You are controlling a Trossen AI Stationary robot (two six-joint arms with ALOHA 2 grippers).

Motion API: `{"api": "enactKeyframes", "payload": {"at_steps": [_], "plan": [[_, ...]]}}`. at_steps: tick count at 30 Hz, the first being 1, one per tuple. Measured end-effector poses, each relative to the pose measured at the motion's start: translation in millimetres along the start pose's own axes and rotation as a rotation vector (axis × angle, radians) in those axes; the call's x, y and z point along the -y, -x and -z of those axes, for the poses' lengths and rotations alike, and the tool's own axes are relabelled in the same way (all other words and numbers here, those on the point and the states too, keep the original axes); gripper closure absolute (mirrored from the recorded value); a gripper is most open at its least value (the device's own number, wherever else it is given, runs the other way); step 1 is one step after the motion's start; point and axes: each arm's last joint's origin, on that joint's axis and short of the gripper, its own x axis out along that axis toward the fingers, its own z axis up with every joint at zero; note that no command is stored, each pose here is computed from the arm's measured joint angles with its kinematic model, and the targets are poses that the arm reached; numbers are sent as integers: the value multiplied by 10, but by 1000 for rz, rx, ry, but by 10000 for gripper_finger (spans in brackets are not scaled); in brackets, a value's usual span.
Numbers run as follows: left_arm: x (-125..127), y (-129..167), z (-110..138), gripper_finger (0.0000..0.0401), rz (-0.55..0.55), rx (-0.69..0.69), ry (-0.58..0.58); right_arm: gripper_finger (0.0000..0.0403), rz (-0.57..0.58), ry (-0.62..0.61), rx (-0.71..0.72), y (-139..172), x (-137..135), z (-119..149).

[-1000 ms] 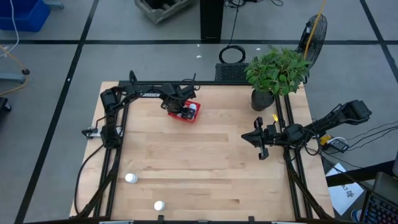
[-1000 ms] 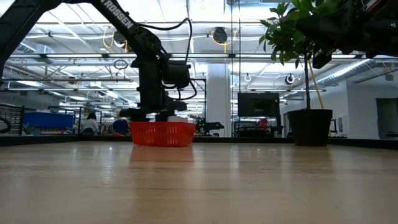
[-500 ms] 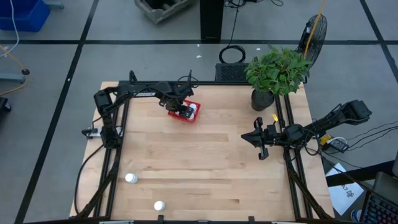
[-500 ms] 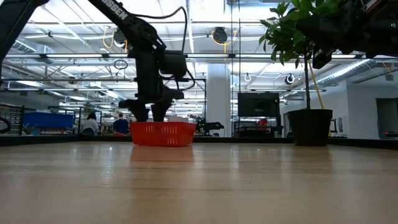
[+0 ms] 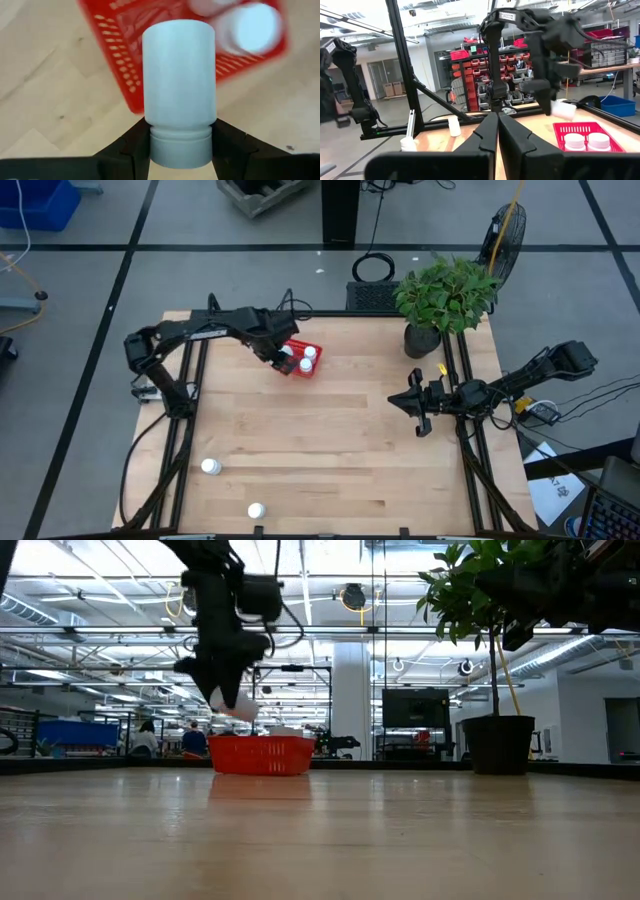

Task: Pick and place pill bottles into a basket
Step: Put the white pill bottle into the orange basket

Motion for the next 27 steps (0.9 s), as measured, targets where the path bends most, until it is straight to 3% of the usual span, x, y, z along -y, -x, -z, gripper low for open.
{"api": "enactKeyframes", "payload": {"at_steps": [4,9,13,18,22,27], "plan": [[93,241,162,230,55,40,-107,394,0,0,0,0,0,0],[273,418,369,235,203,14,-153,394,-1,-6,20,0,-1,-19],[464,432,505,235,333,-79,-145,394,-16,-61,122,8,-11,-122],[691,425,676,226,511,-259,-141,394,-42,-133,106,0,-12,-111],[796,454,777,230,597,-382,-83,388,4,-71,-118,-68,-6,82],[841,462,818,236,609,-487,55,376,160,47,-319,-463,-81,108]]}}
